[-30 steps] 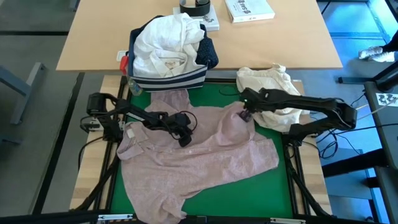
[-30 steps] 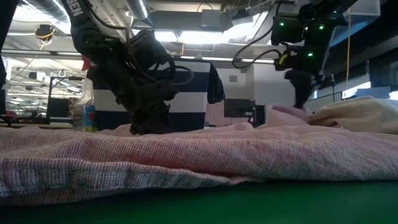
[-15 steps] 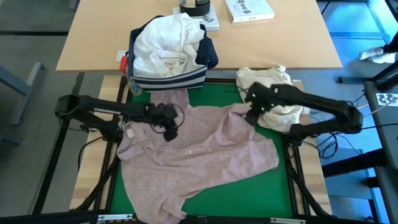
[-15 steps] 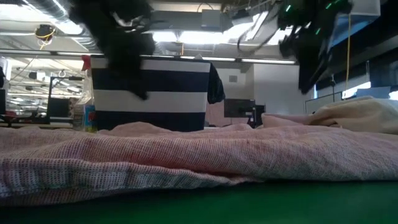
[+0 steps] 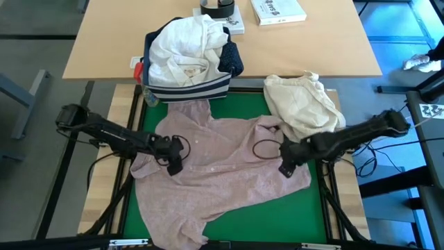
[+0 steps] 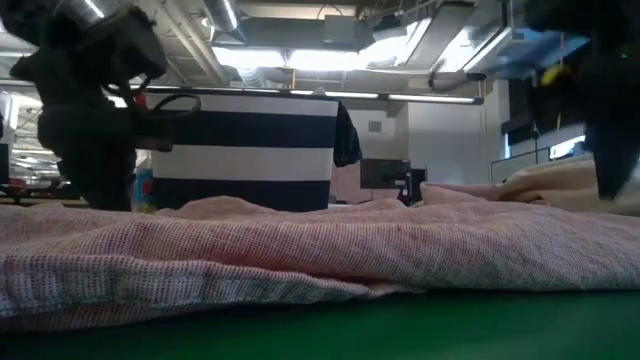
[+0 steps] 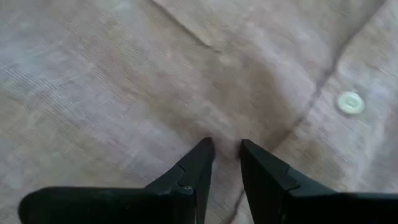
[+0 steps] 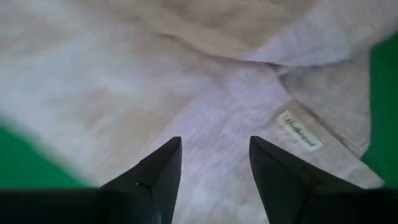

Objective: Fold laundry
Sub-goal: Fold the red polo

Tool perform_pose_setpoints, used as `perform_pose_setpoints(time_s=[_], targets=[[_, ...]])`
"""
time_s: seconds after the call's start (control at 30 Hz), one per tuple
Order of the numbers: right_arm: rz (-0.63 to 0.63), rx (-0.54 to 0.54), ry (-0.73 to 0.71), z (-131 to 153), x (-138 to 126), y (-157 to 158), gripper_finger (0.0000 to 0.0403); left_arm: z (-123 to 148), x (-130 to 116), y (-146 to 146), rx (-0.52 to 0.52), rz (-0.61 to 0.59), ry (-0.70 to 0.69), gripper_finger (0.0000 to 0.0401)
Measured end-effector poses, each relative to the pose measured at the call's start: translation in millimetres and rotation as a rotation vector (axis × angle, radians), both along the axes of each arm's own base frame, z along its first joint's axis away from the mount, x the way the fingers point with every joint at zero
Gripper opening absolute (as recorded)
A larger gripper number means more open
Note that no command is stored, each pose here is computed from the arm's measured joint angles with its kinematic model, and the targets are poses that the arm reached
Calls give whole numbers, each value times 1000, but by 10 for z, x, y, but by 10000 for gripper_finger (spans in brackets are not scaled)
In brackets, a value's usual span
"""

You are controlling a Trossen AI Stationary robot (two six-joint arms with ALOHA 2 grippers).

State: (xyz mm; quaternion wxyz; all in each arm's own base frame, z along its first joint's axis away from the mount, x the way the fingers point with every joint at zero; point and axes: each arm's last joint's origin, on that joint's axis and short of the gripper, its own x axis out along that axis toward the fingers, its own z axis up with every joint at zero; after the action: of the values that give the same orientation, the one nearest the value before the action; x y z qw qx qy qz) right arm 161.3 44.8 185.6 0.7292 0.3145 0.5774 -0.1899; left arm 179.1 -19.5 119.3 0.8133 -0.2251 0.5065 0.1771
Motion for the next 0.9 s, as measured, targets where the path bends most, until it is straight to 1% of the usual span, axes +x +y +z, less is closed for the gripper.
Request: perform_pose_setpoints(time_s=[0.07, 0.13, 0.17, 0.2, 0.27, 0.33, 0.4, 0.47, 0.53, 0.6, 0.67, 0.73, 0.8, 0.87, 0.9], targets=[[-76, -4, 16, -197, -22, 54, 186, -40, -37, 4, -19, 36, 2, 84], [-126, 27, 37, -384, -49, 119, 186, -50, -48, 3, -32, 50, 6, 84], [-136, 44, 51, -453, -63, 160, 186, -51, -53, -1, -35, 47, 11, 84], [-134, 85, 38, -489, -50, 217, 186, -43, -59, -5, -38, 44, 16, 84], [-84, 159, 63, -502, -56, 373, 185, -14, -74, -8, -45, 46, 46, 84], [-27, 196, 74, -458, -72, 526, 185, 40, -95, -4, -36, 68, 94, 84], [24, 211, 103, -427, -139, 654, 185, 98, -121, 12, -1, 85, 154, 84], [53, 236, 167, -403, -216, 738, 185, 143, -150, 40, 39, 110, 207, 84], [42, 228, 272, -411, -330, 765, 185, 165, -183, 69, 58, 148, 255, 84], [46, 225, 317, -386, -384, 797, 185, 174, -221, 90, 49, 179, 303, 84], [77, 249, 290, -303, -373, 863, 185, 198, -215, 89, 1, 179, 318, 84], [109, 240, 233, -190, -339, 910, 185, 285, -149, 65, -58, 161, 297, 84], [137, 217, 168, -41, -283, 935, 185, 481, 2, 34, -98, 133, 212, 84], [168, 159, 90, 133, -221, 935, 185, 708, 135, -7, -96, 90, 118, 84], [171, 111, 51, 213, -188, 921, 185, 822, 189, -28, -88, 67, 78, 84]])
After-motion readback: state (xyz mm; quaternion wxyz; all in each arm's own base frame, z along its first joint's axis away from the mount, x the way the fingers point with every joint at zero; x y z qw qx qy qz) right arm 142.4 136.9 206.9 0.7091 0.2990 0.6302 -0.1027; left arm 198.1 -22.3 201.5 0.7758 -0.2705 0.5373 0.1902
